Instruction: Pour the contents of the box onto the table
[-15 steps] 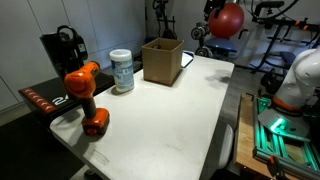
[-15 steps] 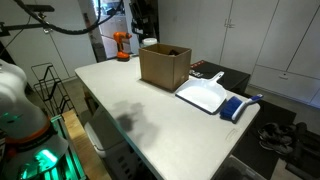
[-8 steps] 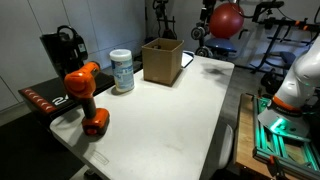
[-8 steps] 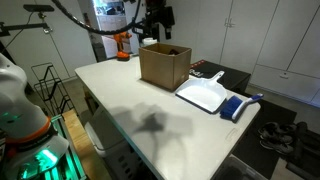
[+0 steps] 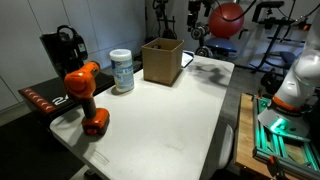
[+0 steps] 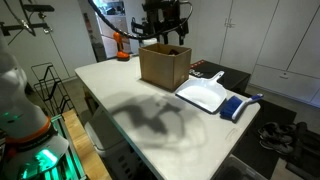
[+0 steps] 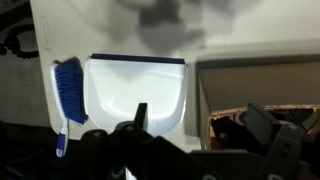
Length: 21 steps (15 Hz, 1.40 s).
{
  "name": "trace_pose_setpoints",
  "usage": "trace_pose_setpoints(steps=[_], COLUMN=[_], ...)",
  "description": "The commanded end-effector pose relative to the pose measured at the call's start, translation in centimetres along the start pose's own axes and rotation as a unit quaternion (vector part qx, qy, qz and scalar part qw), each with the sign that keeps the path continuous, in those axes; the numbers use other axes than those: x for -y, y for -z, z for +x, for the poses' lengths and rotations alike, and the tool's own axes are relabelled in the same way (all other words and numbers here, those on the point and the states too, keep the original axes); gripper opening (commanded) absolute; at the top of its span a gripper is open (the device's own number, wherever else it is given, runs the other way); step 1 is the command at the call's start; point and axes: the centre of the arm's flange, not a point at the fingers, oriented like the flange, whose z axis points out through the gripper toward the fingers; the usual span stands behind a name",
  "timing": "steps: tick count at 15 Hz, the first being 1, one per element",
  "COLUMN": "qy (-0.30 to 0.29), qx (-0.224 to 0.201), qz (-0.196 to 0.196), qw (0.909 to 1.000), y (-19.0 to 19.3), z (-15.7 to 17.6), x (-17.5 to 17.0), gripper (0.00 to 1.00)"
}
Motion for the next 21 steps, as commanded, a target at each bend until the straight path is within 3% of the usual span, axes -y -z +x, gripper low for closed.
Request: trace_pose_setpoints(steps=[1,3,10,13,14,16,21], qy=[0.018,0.011,0.028,0.033,0.035,0.035,0.042], qx=[-0.005,-0.016,0.001,0.01,0.012,0.015,0.019], qz=[0.039,0.03,0.074,0.076,0.077,0.077,0.073], qw=[0.9991,0.9994,0.9968,0.9965,0.9963,0.9963,0.9963], y=[-1.3,-2.4,-7.4,-9.0,-9.6,-10.1,-10.4], z=[3.8,5.2,8.7,9.6,9.8,10.1,10.3], x=[0.1,0.1,1.2,1.7,1.8,1.9,2.0], gripper=[1.0,1.0,1.0,0.98,0.74,0.7,0.3])
